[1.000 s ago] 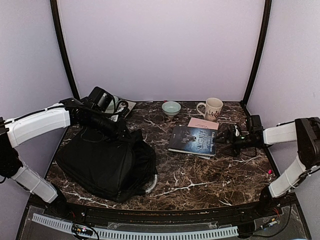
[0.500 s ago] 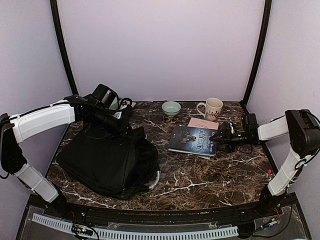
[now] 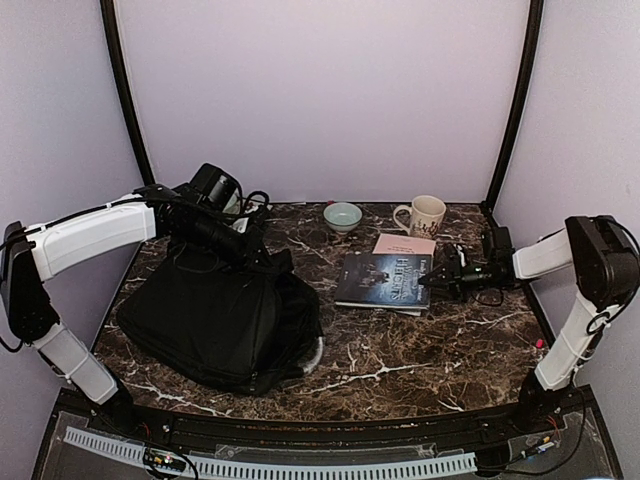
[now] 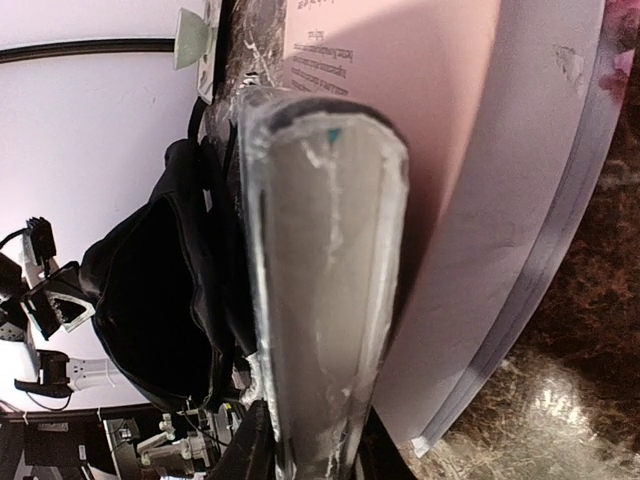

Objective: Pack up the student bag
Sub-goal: Move the book to the book.

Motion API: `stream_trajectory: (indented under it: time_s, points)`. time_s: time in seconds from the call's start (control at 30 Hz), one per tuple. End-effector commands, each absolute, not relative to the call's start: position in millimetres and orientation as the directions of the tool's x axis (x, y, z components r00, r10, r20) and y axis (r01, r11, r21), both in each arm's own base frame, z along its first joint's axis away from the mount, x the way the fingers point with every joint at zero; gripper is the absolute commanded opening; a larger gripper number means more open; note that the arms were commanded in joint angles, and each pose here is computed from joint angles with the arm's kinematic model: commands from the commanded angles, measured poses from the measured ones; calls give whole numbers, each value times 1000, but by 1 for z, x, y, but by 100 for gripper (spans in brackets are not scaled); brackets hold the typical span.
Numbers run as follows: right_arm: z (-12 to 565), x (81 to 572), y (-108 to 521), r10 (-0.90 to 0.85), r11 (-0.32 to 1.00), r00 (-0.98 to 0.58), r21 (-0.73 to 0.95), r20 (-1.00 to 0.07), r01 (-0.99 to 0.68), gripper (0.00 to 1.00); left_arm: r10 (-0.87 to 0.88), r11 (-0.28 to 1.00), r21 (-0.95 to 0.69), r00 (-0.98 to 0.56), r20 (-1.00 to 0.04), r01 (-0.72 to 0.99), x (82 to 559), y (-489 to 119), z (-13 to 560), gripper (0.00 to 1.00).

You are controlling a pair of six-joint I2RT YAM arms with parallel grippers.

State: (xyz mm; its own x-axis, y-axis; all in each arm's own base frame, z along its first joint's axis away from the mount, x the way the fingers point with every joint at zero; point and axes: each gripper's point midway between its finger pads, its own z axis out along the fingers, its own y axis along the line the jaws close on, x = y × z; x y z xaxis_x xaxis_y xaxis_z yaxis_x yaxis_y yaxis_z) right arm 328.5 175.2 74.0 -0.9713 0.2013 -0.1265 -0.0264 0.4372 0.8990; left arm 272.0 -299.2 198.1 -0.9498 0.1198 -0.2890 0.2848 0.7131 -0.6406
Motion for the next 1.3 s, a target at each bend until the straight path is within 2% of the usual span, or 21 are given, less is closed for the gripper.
stream_trajectory:
  time_s: [0.0,0.2,0.4,0.5,0.8,0.87,0.93,0.97,1.03,1.13,1.27]
  points:
    - [92,336,175,192,445,-963,892,-188,-85,16,132,668,-658,-926,-354,347,275,-307,222,0]
    - [118,329,173,187,466,-956,877,-228,-118,11,121,668,-662,-927,-355,341,274,-306,222,0]
    - [111,314,162,182,573,-964,817,-195,-57,8,116,663,-666,-926,-359,341,273,-306,221,0]
    - [97,301,155,183,637,-972,771,-149,2,10,113,660,-670,-927,-357,339,273,-307,221,0]
    - [58,234,162,165,687,-985,711,43,146,19,113,659,-671,-927,-358,340,272,-309,220,0]
    - [53,218,166,162,672,-983,719,90,177,27,114,658,-672,-928,-356,339,271,-309,219,0]
    - [49,204,168,152,663,-979,721,133,201,46,115,659,-672,-928,-355,339,270,-309,218,0]
    - [46,197,168,145,668,-978,715,149,208,52,116,658,-673,-928,-354,339,269,-310,218,0]
    - [45,188,166,132,689,-978,695,162,208,59,119,657,-673,-928,-353,341,268,-311,217,0]
    - [59,187,163,114,708,-984,684,136,177,65,125,655,-673,-928,-352,344,268,-313,217,0]
    - [94,211,159,126,738,-992,669,-4,91,77,132,652,-674,-927,-351,348,267,-315,216,0]
